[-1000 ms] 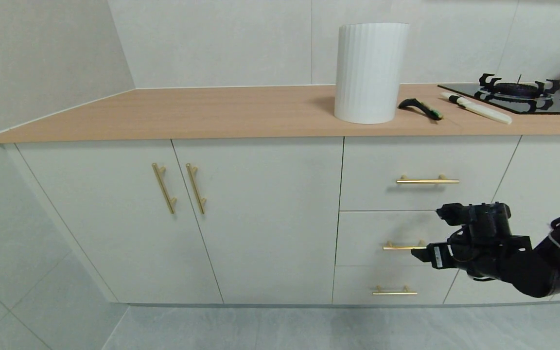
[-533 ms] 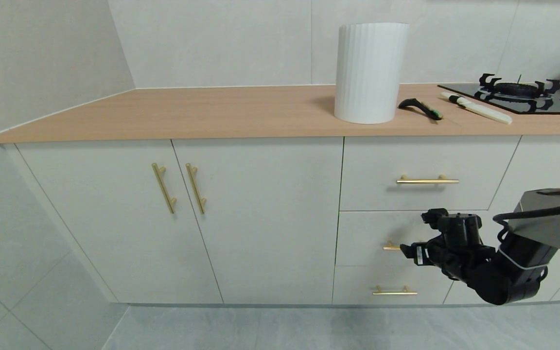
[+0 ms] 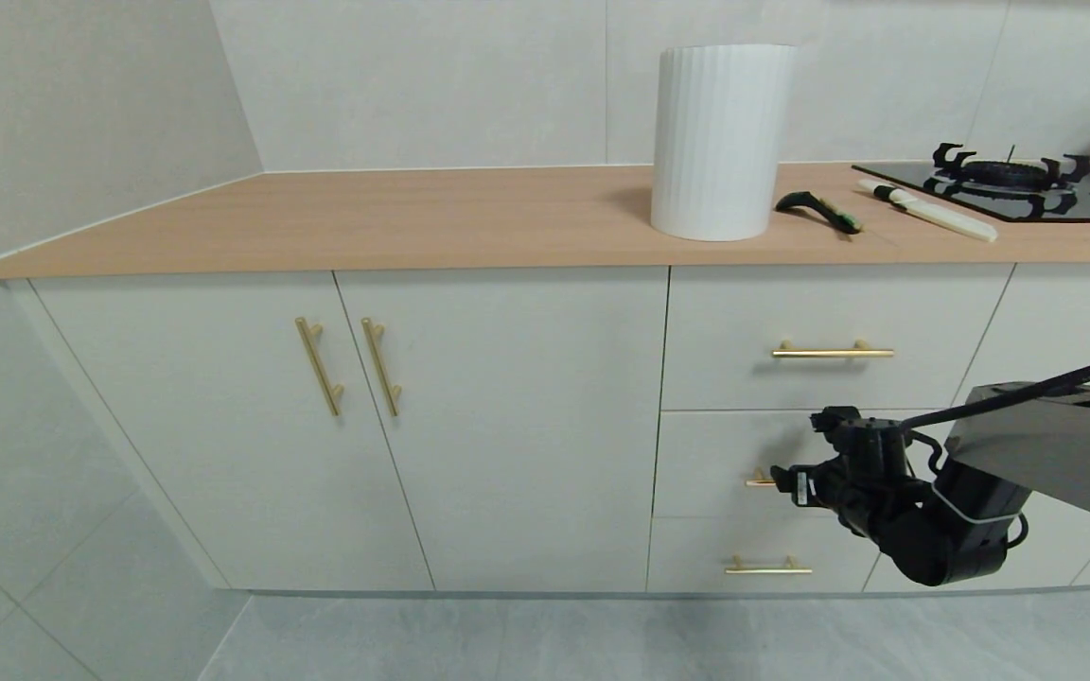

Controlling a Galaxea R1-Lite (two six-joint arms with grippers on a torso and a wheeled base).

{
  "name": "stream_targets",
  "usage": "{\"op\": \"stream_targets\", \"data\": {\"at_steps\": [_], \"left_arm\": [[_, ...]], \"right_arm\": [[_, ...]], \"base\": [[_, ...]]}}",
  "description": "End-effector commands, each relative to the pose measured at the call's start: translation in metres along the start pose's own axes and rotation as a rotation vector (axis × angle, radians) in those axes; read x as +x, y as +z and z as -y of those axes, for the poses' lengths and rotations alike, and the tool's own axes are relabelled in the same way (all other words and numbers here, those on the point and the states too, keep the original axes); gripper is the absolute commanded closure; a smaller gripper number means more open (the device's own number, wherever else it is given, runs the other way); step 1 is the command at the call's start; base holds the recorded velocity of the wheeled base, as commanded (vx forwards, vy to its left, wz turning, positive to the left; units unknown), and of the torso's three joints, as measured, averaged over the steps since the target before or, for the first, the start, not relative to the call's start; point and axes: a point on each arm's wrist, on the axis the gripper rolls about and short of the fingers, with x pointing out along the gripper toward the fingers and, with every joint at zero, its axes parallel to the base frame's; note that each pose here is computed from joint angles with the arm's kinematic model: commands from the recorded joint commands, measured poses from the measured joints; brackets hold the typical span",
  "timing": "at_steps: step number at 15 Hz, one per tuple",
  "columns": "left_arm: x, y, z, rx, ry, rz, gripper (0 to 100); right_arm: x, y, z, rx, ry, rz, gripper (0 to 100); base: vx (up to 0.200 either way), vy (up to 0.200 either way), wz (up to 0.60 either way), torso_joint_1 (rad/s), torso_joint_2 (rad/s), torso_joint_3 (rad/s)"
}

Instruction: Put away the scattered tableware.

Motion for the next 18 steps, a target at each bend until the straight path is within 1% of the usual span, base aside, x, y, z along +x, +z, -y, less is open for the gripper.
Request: {"op": "stream_targets", "data": {"at_steps": [1,3,4,5,12,13,16,18], "left_arm": [[0.000,0.000,0.000,0.000,0.000,0.001,0],[0.000,0.000,0.000,-0.001,0.000,0.000,0],[0.000,0.000,0.000,-0.001,0.000,0.001,0],[0.000,0.000,0.000,-0.001,0.000,0.000,0],[0.000,0.000,0.000,0.000,0.000,0.000,0],[0.000,0.000,0.000,0.000,0.000,0.000,0],[0.000,0.000,0.000,0.000,0.000,0.001,0],[0.000,0.000,0.000,-0.001,0.000,0.001,0]], "right_arm": [[0.008,-0.009,0.004,-0.001,-0.012,-0.020,0],[0.011,-0.010,0.004,-0.002,-0.016,-0.023,0],[0.013,-0.015,0.009,-0.013,-0.030,-0.069,0],[0.012,-0.016,0.010,-0.020,-0.031,-0.081,0],[0.008,-0.018,0.011,-0.026,-0.033,-0.113,0],[0.007,-0.019,0.011,-0.030,-0.034,-0.129,0],[-0.011,-0.014,0.012,-0.040,-0.020,-0.175,0],[-0.032,-0.007,0.014,-0.049,0.000,-0.203,0]], "base": [[0.000,0.000,0.00,0.000,0.00,0.000],[0.000,0.000,0.00,0.000,0.00,0.000],[0.000,0.000,0.00,0.000,0.00,0.000],[0.000,0.000,0.00,0.000,0.00,0.000],[0.000,0.000,0.00,0.000,0.00,0.000],[0.000,0.000,0.00,0.000,0.00,0.000],[0.000,0.000,0.00,0.000,0.00,0.000],[0.000,0.000,0.00,0.000,0.00,0.000]]}}
